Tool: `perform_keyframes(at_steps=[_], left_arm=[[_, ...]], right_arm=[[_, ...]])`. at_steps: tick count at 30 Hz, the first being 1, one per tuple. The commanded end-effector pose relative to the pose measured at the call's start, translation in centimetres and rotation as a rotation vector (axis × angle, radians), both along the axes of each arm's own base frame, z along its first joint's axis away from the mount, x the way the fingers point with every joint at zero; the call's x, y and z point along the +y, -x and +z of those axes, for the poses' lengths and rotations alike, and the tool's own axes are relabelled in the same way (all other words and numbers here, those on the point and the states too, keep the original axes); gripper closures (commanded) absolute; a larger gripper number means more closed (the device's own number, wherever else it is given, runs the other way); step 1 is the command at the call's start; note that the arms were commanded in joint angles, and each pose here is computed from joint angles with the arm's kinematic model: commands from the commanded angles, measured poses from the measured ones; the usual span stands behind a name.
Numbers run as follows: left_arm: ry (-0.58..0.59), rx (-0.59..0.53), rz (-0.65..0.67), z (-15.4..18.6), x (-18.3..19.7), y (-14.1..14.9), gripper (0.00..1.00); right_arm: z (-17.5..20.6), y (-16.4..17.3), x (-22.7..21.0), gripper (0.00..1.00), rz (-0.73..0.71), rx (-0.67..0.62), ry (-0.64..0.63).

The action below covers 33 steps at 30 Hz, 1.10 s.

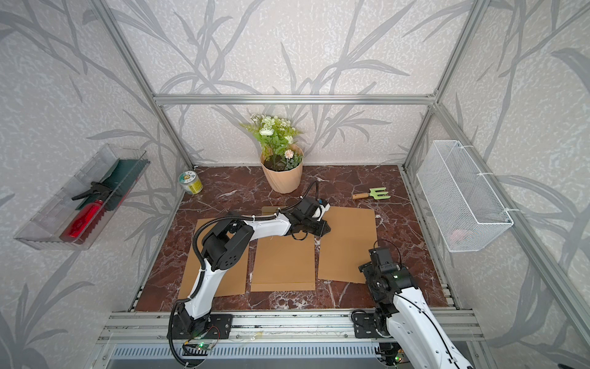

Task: Open the file bag
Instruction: Pick up the file bag from the center of the board.

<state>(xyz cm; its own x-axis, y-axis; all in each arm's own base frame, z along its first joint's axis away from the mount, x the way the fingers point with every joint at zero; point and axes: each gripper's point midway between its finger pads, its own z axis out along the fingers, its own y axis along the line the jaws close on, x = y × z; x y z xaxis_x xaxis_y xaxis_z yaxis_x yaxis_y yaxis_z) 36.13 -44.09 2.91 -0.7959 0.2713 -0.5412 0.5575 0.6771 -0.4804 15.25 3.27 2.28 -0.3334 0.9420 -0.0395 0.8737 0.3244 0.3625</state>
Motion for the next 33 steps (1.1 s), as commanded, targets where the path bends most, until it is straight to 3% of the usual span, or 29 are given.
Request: perform_keyframes(at_steps=[1, 14, 33], left_arm=[[-0.069, 0.058, 0.027, -2.1, 1.4, 0.6, 0.81], [-0.057, 0.073, 0.026, -2.1, 1.4, 0.8, 0.83], [-0.071, 0.099, 0.004, -2.9, 1.4, 1.3, 0.87]], right_arm=[[-2.4, 0.6, -0.1, 0.22, -0.027, 0.044, -0.003], [-2.4, -1.2, 0.0, 0.37, -0.038, -0.007, -0.002], [0.3, -5.5, -0.2, 0.44, -0.011, -0.258, 0.023]])
